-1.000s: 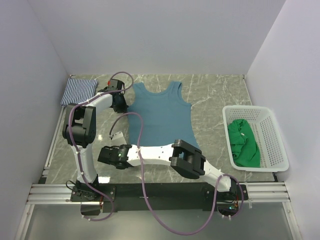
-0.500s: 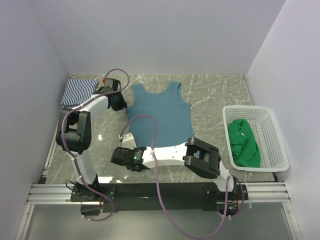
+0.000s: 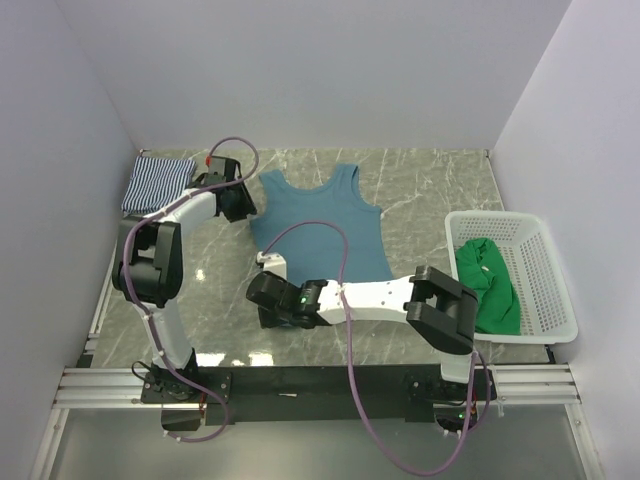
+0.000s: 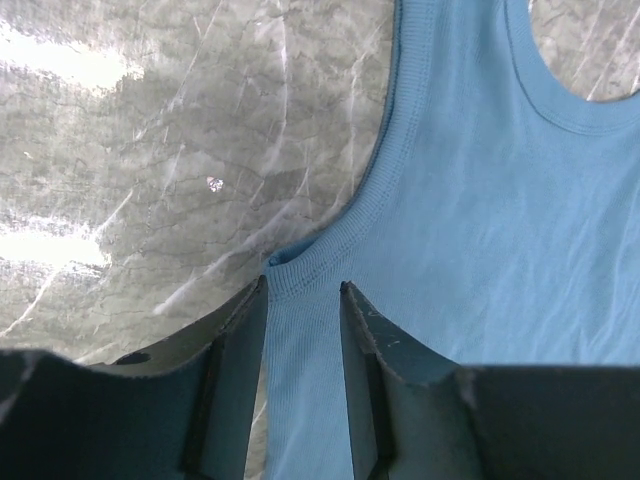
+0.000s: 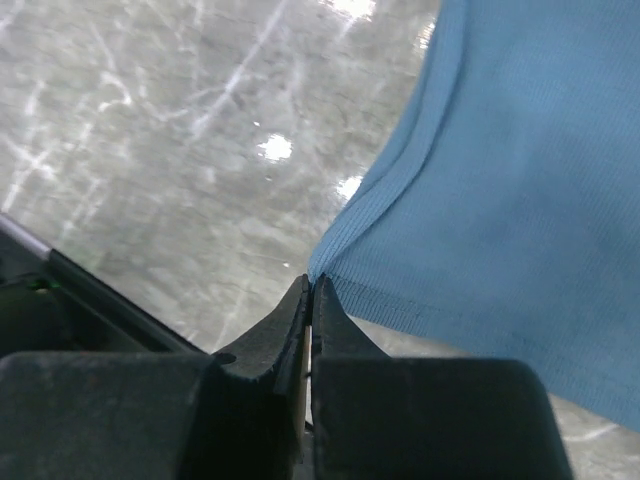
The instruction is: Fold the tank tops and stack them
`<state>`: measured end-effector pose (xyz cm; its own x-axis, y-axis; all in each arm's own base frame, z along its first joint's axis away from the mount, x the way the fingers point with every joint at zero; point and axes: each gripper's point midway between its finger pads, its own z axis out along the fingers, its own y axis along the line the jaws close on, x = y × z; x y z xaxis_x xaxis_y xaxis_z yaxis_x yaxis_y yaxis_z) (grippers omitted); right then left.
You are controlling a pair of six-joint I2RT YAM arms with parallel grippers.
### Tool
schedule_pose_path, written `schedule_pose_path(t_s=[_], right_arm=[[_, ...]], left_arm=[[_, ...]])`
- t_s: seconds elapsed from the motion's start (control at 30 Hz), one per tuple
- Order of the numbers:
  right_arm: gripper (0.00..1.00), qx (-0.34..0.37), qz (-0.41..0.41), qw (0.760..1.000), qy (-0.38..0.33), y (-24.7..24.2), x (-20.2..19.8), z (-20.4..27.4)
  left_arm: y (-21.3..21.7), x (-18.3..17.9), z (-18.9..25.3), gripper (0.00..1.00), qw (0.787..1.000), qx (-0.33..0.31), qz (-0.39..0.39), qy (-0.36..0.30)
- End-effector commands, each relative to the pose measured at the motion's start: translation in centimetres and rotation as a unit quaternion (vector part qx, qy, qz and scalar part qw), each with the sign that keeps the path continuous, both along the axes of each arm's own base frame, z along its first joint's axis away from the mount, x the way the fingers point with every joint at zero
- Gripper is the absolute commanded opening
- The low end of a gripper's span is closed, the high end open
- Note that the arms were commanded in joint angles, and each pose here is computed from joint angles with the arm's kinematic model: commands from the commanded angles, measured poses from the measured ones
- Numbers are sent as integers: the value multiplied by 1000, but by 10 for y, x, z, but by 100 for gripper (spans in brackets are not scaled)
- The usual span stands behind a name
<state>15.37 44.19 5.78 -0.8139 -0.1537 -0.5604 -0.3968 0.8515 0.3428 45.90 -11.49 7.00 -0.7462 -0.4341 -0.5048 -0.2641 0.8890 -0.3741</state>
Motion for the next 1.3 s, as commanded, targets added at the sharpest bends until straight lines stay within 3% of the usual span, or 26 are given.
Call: schedule_pose_path(t_s=[0.0, 0.47, 0.83, 0.97, 1.0, 1.27], right_arm=[[0, 53, 6, 999, 10, 13, -2, 23], [0, 41, -9, 999, 19, 5, 4, 14], [0, 28, -15, 999, 21, 2, 5, 9], [0, 16, -7, 999, 28, 5, -4, 2], [0, 14, -4, 999, 29, 7, -6, 1], [0, -29, 46, 998, 42, 19, -49, -17]], left_arm=[[-4, 7, 1, 41, 1000, -10, 0, -4], [-1, 2, -24, 33, 1000, 2, -4, 21], [2, 1, -41, 19, 999, 10, 6, 41], [4, 3, -38, 8, 999, 15, 13, 37], [5, 2, -38, 1, 999, 15, 15, 38], [45, -5, -21, 1, 991, 91, 92, 35]])
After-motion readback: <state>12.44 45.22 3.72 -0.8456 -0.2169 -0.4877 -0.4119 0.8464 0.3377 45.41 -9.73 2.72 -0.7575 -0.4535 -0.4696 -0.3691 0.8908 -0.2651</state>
